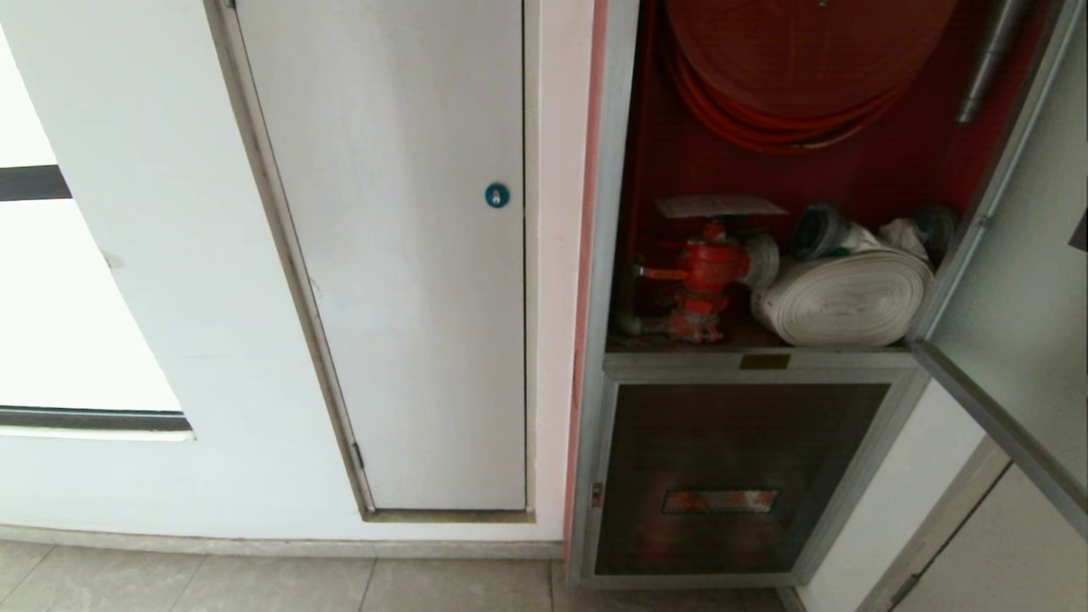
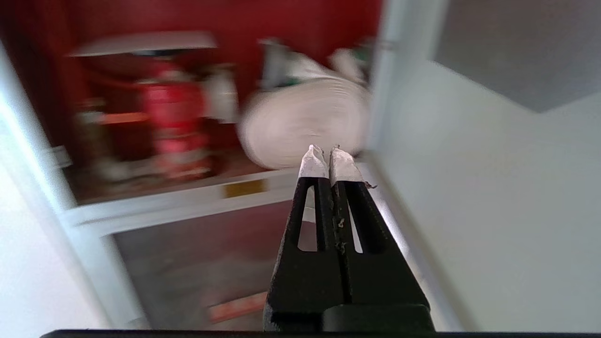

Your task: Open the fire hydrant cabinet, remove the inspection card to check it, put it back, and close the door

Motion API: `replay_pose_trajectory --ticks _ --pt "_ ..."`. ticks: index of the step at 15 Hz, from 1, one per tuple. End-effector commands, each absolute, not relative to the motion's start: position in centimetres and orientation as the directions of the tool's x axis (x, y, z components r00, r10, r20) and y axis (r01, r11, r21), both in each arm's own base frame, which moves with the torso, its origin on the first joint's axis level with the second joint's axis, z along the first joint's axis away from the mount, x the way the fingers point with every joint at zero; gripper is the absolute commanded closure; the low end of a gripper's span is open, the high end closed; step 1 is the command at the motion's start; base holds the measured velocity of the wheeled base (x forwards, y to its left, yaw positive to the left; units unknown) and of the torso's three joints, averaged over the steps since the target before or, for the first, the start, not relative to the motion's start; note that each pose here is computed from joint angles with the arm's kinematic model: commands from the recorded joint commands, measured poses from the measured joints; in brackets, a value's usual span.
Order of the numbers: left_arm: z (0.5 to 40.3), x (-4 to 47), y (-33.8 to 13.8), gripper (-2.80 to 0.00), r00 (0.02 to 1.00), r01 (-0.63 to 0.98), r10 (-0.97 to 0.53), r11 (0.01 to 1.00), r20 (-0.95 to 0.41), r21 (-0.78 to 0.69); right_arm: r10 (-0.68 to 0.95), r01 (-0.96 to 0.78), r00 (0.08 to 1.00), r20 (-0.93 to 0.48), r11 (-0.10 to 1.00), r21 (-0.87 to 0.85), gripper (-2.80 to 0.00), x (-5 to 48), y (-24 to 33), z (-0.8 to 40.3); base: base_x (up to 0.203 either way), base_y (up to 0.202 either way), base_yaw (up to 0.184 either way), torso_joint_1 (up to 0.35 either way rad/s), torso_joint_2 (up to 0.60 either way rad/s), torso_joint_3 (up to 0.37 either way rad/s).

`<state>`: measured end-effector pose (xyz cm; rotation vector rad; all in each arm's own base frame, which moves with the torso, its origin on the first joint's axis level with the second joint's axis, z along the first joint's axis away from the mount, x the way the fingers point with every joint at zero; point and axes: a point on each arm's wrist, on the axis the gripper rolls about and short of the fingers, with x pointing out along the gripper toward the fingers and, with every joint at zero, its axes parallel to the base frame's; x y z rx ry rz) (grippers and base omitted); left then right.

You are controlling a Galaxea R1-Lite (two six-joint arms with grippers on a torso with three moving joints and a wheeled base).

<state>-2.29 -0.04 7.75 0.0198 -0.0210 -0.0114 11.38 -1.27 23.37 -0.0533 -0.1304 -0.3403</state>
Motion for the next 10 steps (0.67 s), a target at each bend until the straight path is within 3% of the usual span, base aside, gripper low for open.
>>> replay_pose_trajectory --ticks 1,6,10 --pt "7.6 -2.2 0.0 0.00 1.000 0.012 -0.012 1.000 0.015 0.020 -0.272 0.280 0.943 0.191 0.960 -0.016 0.00 8.4 -0.6 22.5 0.000 0.000 0.000 0.000 0.00 0.000" --pt "7.5 -2.2 0.0 0.00 1.000 0.012 -0.013 1.000 0.014 0.020 -0.353 0.369 0.890 0.288 0.929 -0.001 0.00 3.2 -0.8 20.9 0.000 0.000 0.000 0.000 0.00 0.000" --pt "7.5 -2.2 0.0 0.00 1.000 0.012 -0.012 1.000 0.014 0.020 -0.390 0.413 0.883 0.262 0.910 -0.035 0.00 -1.9 -0.9 18.1 0.000 0.000 0.000 0.000 0.00 0.000"
